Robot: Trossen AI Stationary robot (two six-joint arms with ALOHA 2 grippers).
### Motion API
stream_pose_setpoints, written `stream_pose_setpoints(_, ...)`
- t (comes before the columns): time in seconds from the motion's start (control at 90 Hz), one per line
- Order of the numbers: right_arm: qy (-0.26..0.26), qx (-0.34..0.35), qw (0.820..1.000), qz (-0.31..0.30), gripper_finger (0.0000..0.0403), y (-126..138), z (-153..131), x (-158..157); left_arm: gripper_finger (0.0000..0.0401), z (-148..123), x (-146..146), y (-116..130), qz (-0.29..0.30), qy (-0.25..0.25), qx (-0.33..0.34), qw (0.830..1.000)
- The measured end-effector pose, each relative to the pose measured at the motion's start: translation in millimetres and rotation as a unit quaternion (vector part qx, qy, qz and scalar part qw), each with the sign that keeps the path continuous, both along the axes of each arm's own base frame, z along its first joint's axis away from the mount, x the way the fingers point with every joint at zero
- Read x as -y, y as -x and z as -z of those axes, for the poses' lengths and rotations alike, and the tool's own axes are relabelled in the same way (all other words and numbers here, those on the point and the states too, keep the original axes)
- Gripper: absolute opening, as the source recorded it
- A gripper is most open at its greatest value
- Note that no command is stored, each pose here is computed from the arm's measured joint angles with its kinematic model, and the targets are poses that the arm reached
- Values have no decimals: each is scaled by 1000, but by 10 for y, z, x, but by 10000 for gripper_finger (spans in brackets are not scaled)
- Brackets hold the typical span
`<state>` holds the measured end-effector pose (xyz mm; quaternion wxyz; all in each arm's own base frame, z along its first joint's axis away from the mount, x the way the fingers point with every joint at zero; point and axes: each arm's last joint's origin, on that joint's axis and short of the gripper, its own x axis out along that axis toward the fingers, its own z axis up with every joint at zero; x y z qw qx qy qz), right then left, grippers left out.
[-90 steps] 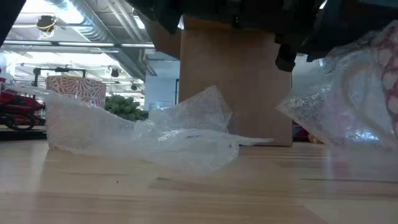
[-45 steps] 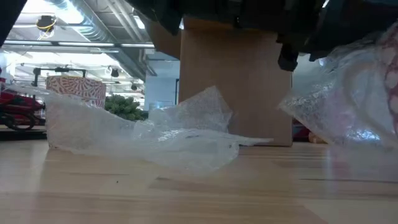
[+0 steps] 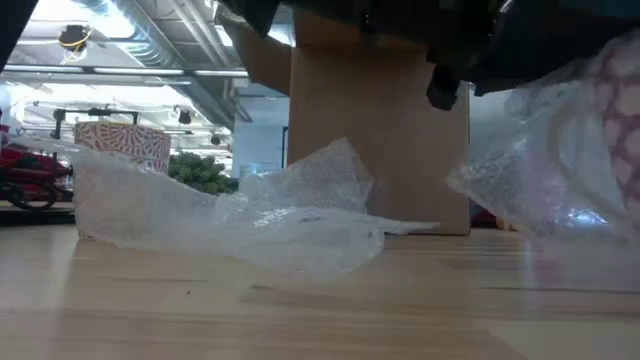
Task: Wrap mug
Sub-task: Wrap the red mug with the right bubble wrap
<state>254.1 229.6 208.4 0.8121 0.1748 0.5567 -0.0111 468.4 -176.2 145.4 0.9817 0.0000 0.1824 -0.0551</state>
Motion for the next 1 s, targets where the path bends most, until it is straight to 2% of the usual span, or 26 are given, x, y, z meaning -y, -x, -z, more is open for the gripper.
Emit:
stream_pose_setpoints(0.233,-17,5,1000,12,12,31,-107,26,134,-21,35,4,8,-8,13,1000)
stream_pose_setpoints(0.533,-39,39,998,16,128,121,-397,121,134,-20,26,1,8,-9,14,1000)
stream_pose_setpoints(0.667,-41,45,998,24,164,184,-528,210,134,-21,27,1,9,-10,14,1000)
stream_pose_setpoints(0.856,-51,48,997,30,179,346,-747,345,134,-21,27,1,10,-12,14,1000)
stream_pose_setpoints(1.0,-38,41,997,47,179,390,-752,374,134,-21,27,1,11,-12,14,1000)
